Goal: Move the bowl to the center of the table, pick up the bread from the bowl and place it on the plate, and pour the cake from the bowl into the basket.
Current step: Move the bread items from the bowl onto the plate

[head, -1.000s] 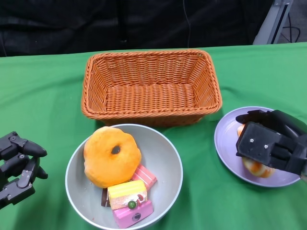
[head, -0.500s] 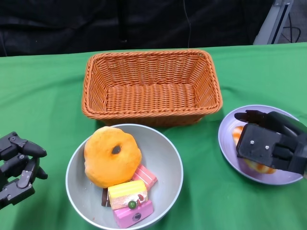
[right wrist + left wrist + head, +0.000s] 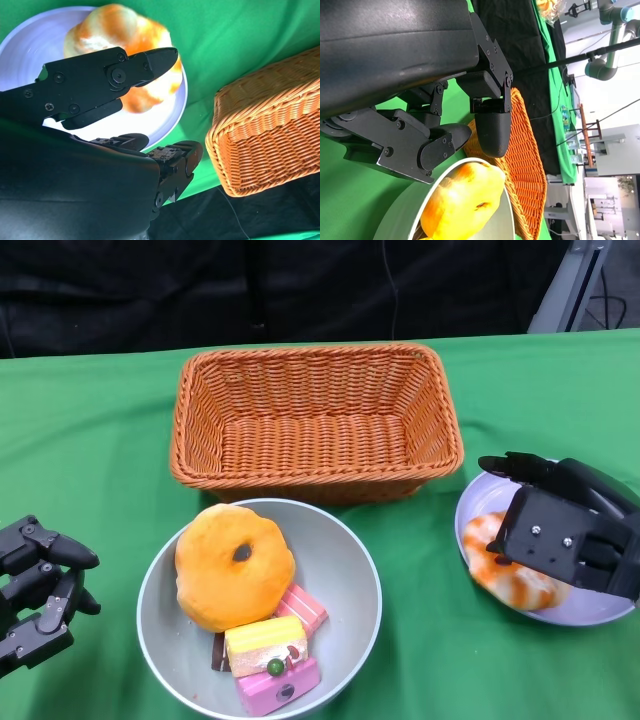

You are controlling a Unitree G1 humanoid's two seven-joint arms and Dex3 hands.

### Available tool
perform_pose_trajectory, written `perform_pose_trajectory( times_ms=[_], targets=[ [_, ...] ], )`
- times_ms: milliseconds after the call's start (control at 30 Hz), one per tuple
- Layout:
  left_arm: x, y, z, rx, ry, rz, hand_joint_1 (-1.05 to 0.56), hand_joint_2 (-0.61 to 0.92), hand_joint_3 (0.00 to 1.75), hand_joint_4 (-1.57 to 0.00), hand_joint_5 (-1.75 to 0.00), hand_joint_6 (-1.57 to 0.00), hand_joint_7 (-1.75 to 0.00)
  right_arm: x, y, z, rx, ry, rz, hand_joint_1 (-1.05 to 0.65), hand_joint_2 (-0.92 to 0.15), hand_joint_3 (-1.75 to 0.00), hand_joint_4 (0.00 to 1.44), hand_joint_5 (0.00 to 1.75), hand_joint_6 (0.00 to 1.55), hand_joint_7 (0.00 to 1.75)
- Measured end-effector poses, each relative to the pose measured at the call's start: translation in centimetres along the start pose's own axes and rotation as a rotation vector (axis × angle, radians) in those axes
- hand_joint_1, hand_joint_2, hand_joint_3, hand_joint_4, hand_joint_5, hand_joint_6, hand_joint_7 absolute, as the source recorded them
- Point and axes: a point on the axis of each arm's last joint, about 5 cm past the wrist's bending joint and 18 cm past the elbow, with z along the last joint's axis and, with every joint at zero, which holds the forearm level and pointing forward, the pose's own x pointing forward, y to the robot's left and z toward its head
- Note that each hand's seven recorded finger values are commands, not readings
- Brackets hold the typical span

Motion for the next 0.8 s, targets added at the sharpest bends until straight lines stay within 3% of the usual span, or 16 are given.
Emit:
perform_pose_trajectory(
  times_ms=[167,300,633,800],
  targets=[
    [0.0,0.0,0.0,0.000,0.000,0.000,-0.09,0.64,0.88,-0.67,-1.62,-0.72,-1.30,-0.1,0.1,-0.1,0.007,0.003,0.004,-0.47,-0.92,-0.01,0.31,0.01,0.29,0.00],
    [0.0,0.0,0.0,0.002,0.000,-0.001,-0.08,0.64,0.90,-0.67,-1.61,-0.71,-1.29,-0.6,-0.6,0.1,0.155,-0.056,0.051,-0.56,-0.92,-0.02,0.33,0.02,0.31,0.01],
    [0.0,0.0,0.0,0.015,0.005,-0.007,-0.06,0.61,0.95,-0.68,-1.60,-0.71,-1.29,-1.3,-1.0,0.1,0.287,-0.086,0.062,-0.51,-0.92,-0.01,0.31,0.00,0.32,0.01],
    [0.0,0.0,0.0,0.016,0.005,-0.007,-0.06,0.60,0.96,-0.68,-1.60,-0.71,-1.29,-1.3,-1.0,0.1,0.293,-0.084,0.060,-0.51,-0.92,-0.02,0.31,0.00,0.32,0.00]
  ],
)
